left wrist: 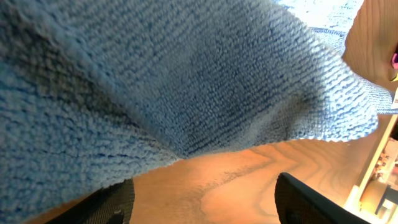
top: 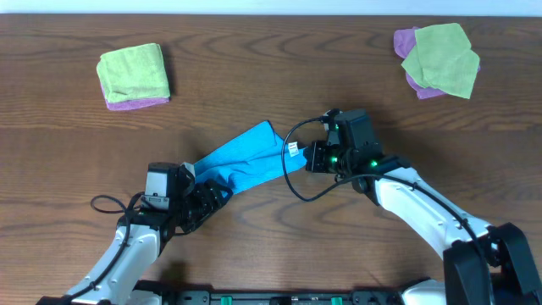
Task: Fold the cloth
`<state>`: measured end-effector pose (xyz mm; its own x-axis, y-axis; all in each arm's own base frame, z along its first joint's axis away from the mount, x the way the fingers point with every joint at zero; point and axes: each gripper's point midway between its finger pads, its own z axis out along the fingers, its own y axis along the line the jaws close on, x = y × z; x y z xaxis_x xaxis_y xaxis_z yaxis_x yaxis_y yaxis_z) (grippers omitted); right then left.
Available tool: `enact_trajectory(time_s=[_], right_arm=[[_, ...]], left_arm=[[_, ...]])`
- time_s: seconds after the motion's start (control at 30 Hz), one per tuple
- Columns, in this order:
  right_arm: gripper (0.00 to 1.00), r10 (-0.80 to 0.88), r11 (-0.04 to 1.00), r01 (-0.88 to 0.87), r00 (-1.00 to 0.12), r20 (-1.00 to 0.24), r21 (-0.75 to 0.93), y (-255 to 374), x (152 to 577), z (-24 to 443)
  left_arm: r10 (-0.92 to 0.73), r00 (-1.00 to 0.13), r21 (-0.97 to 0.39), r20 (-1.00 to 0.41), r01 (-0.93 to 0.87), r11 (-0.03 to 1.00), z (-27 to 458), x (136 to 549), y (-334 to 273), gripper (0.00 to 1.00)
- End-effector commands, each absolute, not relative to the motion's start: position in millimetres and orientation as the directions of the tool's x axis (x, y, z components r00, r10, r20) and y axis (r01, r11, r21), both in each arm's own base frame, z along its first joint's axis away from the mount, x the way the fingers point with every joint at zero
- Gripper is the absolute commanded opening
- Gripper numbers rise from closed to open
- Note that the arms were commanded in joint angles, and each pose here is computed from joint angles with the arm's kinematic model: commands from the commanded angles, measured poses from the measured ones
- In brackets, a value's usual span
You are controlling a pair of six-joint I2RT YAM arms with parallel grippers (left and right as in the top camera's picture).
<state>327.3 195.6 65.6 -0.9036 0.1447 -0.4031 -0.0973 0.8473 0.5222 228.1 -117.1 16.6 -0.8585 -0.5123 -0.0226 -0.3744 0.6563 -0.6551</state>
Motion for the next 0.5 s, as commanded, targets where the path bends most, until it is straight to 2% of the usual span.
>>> enact_trajectory(time_s=[0.0,0.3,0.47], right_arm=[[0.01,0.132,0.840,-0.111,-0.908,-0.398,0.531,201.3,322.3,66.9],[0.01,0.119,0.845,-0.113,-0.913,-0.390,0.523,200.0,319.2,64.4],[0.01,0.119,0.845,-0.113,-0.913,-0.390,0.523,200.0,319.1,64.3]], left_arm=[[-0.523,-0.848,-0.635,-0.083,-0.359,0.684,18.0,237.8,-109.3,0.74],[-0.541,-0.840,-0.746,-0.040,-0.335,0.575,45.9,246.3,-126.3,0.69],[-0.544,-0.835,-0.766,-0.081,-0.297,0.570,61.8,246.5,-125.4,0.69]])
